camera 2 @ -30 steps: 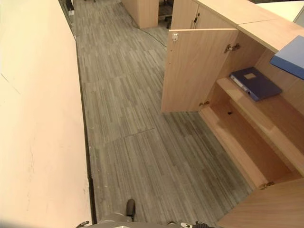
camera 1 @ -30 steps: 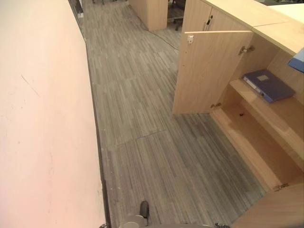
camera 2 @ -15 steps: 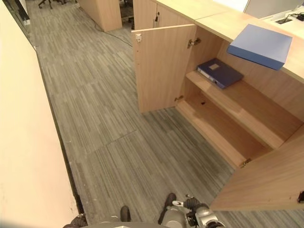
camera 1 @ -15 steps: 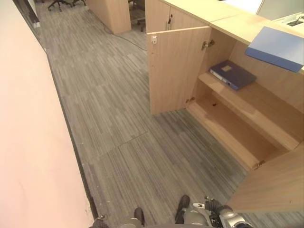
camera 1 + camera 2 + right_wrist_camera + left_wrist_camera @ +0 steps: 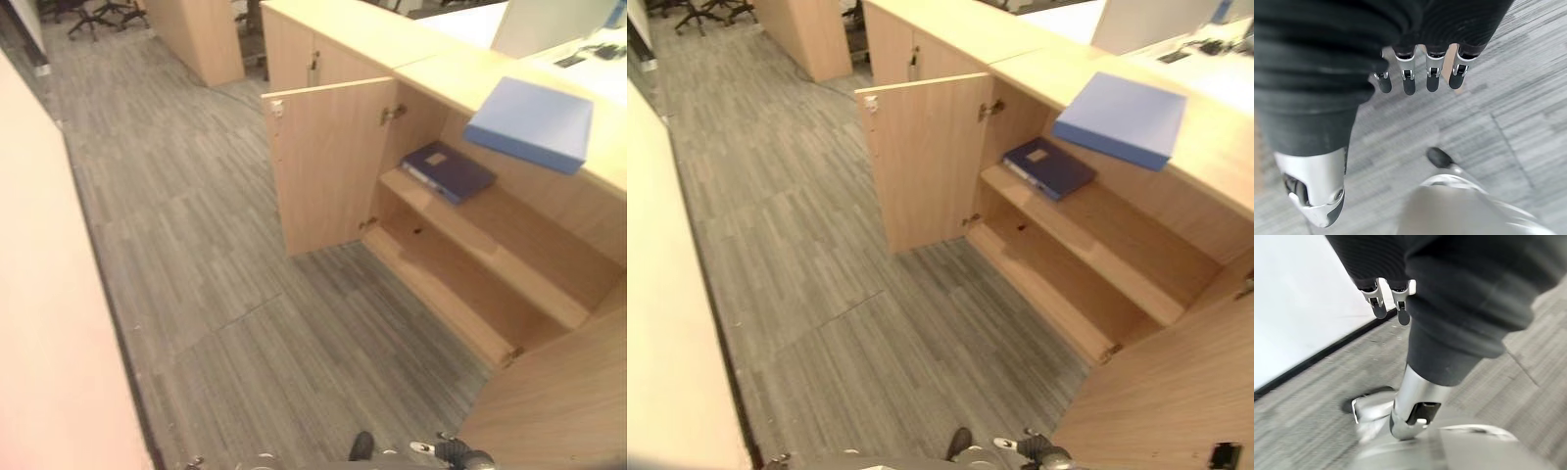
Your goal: Put the empty folder in the office cabinet
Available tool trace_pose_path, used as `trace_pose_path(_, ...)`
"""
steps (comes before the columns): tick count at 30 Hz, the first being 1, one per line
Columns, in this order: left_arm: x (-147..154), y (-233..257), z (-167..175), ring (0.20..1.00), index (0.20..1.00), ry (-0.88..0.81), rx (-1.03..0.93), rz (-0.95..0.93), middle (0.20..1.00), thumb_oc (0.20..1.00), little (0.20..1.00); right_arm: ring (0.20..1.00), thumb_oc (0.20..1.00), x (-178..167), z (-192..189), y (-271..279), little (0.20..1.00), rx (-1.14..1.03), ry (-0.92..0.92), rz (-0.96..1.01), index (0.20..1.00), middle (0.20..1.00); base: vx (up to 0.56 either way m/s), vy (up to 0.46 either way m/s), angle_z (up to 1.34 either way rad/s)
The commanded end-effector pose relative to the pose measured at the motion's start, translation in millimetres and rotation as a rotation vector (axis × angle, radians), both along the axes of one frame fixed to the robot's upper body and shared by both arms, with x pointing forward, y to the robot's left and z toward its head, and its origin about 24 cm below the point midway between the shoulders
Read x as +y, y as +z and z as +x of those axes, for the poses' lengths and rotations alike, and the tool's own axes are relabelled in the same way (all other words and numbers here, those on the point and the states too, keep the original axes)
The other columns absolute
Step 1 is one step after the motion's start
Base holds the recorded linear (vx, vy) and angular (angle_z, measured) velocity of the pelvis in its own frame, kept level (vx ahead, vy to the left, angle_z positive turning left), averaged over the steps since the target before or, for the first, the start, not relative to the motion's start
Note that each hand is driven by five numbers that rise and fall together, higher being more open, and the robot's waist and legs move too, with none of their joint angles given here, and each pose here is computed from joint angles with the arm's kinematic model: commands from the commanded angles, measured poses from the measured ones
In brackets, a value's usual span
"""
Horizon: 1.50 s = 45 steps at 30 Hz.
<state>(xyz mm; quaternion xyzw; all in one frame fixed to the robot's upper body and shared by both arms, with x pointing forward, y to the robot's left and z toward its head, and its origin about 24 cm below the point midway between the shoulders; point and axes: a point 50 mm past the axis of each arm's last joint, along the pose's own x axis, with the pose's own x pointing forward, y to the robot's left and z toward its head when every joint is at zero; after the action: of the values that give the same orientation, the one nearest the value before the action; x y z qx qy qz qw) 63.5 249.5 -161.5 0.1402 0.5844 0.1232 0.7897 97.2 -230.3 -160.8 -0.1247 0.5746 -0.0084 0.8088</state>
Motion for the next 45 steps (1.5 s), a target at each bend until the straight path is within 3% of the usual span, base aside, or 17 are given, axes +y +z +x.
trace_pose_path(1, -21, 6, 42, 1.000, 1.000, -0.069, -0.141, -0.048, 1.000, 1.000, 1.000, 1.000, 1.000, -17, -1, 2, 1.000, 0.038, 0.002, -0.071, 1.000, 1.000, 0.21, 0.119, -0.67)
trace_pose_path(16, -23, -5, 4, 1.000, 1.000, -0.095, -0.002, -0.032, 1.000, 1.000, 1.000, 1.000, 1.000, -35, -38, 0, 1.000, 0.154, -0.072, -0.105, 1.000, 1.000, 0.25, 0.255, -0.61)
trace_pose_path(20, -19, -3, 13, 1.000, 1.000, -0.150, -0.006, -0.034, 1.000, 1.000, 1.000, 1.000, 1.000, -31, -28, 1, 1.000, 0.105, -0.114, -0.060, 1.000, 1.000, 0.17, 0.452, -0.38)
trace_pose_path(34, -24, 12, 66, 1.000, 1.000, -0.363, -0.119, -0.060, 1.000, 1.000, 1.000, 1.000, 1.000, -7, 56, 20, 1.000, -0.140, 0.127, -0.053, 1.000, 1.000, 0.11, 0.209, -0.66)
trace_pose_path(43, -29, 12, 69, 1.000, 1.000, -0.442, -0.100, -0.067, 1.000, 1.000, 1.000, 1.000, 1.000, -13, 40, 15, 1.000, -0.101, 0.059, -0.052, 1.000, 1.000, 0.16, -0.049, -0.12)
trace_pose_path(45, -32, 6, 56, 1.000, 1.000, -0.404, -0.062, -0.086, 1.000, 1.000, 1.000, 1.000, 1.000, -15, 14, 7, 1.000, -0.049, -0.076, -0.015, 1.000, 1.000, 0.33, -0.138, -0.17)
